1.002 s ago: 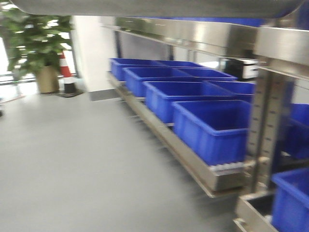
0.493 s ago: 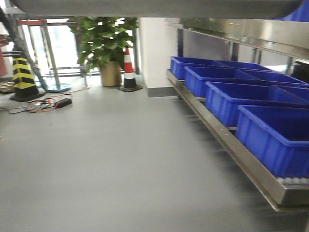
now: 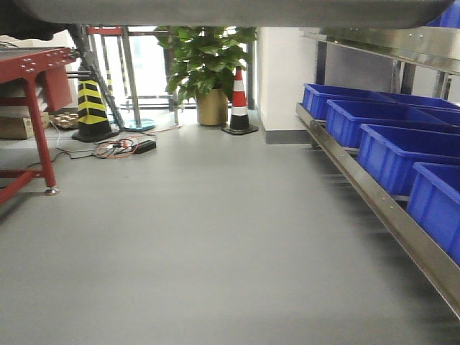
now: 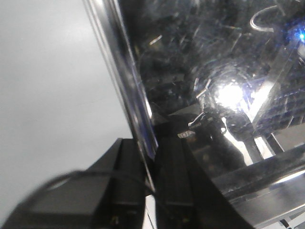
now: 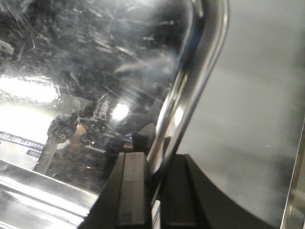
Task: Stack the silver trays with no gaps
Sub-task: 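Drive away from the rack while holding the tray in both grippers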
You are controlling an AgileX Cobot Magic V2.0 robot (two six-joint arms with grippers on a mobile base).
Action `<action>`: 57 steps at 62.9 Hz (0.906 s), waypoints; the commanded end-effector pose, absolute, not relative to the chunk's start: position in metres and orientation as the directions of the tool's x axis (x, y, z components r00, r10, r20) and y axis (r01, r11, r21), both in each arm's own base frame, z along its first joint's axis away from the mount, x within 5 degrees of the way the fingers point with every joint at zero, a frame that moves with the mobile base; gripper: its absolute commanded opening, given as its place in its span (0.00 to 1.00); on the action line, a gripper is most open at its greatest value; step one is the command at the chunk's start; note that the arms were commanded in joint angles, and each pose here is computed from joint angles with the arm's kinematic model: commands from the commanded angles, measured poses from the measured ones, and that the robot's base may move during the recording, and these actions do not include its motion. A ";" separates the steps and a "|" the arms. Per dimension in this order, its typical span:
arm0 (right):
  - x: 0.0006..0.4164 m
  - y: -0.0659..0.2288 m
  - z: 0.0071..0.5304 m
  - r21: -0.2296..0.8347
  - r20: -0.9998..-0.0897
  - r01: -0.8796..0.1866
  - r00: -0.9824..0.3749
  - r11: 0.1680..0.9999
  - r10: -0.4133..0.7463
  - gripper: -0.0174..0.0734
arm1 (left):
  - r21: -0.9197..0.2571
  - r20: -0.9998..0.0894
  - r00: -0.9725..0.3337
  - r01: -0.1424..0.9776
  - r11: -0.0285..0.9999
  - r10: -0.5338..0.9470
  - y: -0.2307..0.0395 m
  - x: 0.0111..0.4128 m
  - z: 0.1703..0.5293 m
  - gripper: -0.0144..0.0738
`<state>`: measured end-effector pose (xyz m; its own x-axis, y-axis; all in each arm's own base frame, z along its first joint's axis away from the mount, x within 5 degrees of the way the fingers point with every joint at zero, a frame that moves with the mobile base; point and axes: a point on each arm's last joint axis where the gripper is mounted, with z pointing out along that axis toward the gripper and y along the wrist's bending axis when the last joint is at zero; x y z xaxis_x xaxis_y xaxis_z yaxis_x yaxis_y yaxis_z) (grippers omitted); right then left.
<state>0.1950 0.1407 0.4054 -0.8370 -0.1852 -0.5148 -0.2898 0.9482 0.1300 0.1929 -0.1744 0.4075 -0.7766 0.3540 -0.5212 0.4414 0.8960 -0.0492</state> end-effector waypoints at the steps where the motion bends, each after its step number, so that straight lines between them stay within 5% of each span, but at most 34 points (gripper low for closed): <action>1: 0.192 0.148 0.426 0.213 -0.636 -0.363 -0.757 0.907 -0.153 0.25 | -0.111 -0.520 -0.767 0.497 0.861 0.376 -0.175 0.176 0.422 0.11; 57: 0.192 0.148 0.426 0.213 -0.636 -0.363 -0.757 0.907 -0.153 0.25 | -0.111 -0.520 -0.767 0.497 0.861 0.376 -0.175 0.176 0.422 0.11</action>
<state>0.1950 0.1407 0.4054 -0.8370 -0.1852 -0.5148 -0.2898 0.9482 0.1300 0.1929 -0.1744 0.4075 -0.7766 0.3540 -0.5212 0.4414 0.8960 -0.0492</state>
